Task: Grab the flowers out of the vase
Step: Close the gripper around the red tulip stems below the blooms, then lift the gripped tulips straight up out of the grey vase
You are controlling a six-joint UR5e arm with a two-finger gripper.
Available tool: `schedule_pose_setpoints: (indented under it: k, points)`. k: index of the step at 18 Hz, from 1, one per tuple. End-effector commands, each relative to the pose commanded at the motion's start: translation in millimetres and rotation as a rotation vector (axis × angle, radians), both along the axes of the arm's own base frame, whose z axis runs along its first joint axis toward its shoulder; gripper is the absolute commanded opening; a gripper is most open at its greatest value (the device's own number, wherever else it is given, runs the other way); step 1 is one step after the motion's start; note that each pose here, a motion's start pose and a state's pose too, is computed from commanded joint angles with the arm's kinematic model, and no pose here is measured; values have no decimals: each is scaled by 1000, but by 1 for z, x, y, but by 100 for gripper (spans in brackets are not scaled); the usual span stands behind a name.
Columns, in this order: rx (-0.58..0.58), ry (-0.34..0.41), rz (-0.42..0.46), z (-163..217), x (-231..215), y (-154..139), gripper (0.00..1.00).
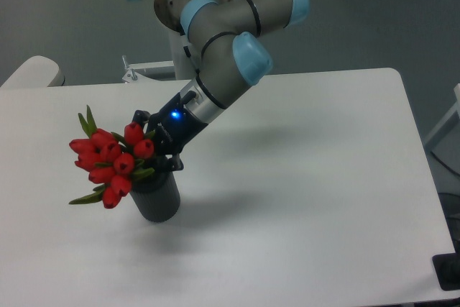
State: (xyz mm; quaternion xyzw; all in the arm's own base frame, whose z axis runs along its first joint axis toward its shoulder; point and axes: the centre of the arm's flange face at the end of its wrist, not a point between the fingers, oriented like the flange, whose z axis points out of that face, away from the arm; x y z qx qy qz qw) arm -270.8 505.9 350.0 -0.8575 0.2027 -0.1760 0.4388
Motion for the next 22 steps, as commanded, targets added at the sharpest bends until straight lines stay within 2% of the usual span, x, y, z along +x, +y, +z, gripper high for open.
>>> schedule_pose_setpoints:
  k: [6,11,22]
  points:
    - [11,-14,26,20,1,-1,28]
    - [39,-65,58,46,2,1,28]
    - [86,-42,111,94,-6,-16,28]
